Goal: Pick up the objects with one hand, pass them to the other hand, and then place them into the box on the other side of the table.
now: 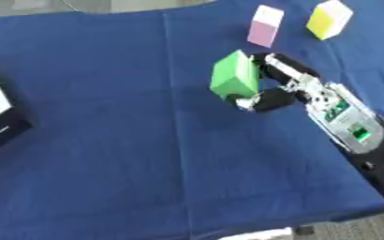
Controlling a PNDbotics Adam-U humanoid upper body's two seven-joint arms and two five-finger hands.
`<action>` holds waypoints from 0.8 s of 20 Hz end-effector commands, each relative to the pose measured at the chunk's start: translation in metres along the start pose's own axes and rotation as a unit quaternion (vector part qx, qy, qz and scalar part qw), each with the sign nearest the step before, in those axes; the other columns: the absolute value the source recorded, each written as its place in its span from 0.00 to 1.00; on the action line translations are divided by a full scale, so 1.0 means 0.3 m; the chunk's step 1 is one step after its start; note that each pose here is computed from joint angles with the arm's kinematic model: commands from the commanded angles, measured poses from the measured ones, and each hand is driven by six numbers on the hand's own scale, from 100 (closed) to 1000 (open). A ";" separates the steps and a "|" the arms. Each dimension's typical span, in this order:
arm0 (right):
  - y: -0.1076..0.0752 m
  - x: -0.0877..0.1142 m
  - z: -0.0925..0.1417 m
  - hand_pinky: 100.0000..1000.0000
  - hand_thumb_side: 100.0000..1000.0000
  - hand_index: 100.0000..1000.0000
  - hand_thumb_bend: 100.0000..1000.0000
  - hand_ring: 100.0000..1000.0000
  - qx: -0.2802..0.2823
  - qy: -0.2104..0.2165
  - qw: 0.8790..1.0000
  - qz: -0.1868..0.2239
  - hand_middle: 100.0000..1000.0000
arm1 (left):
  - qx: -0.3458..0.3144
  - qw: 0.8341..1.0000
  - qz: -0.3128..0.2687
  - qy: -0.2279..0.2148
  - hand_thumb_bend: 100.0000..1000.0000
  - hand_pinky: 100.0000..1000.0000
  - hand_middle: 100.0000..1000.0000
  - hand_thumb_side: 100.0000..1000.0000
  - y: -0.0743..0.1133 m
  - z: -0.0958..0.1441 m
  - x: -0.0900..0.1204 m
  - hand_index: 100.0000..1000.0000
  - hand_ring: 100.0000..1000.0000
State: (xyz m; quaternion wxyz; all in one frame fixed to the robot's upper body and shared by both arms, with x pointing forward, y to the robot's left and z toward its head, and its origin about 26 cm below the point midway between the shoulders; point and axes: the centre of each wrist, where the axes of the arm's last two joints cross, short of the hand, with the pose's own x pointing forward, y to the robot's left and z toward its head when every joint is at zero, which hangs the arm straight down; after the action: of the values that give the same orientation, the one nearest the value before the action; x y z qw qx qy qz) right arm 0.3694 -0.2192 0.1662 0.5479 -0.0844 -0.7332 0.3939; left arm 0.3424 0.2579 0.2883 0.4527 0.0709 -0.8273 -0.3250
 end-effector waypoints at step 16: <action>0.108 0.079 -0.049 0.77 0.06 0.48 0.02 0.63 0.046 -0.069 0.995 -0.061 0.44 | -0.167 0.980 -0.104 0.005 0.55 0.73 0.69 0.53 -0.068 -0.033 0.149 0.85 0.68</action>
State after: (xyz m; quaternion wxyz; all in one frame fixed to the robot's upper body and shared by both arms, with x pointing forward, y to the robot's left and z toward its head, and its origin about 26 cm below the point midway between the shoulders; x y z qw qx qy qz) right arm 0.3638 -0.1802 0.1537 0.5364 0.0071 -0.7456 0.3954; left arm 0.3265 0.2171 0.3005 0.4389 0.0647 -0.7506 -0.4898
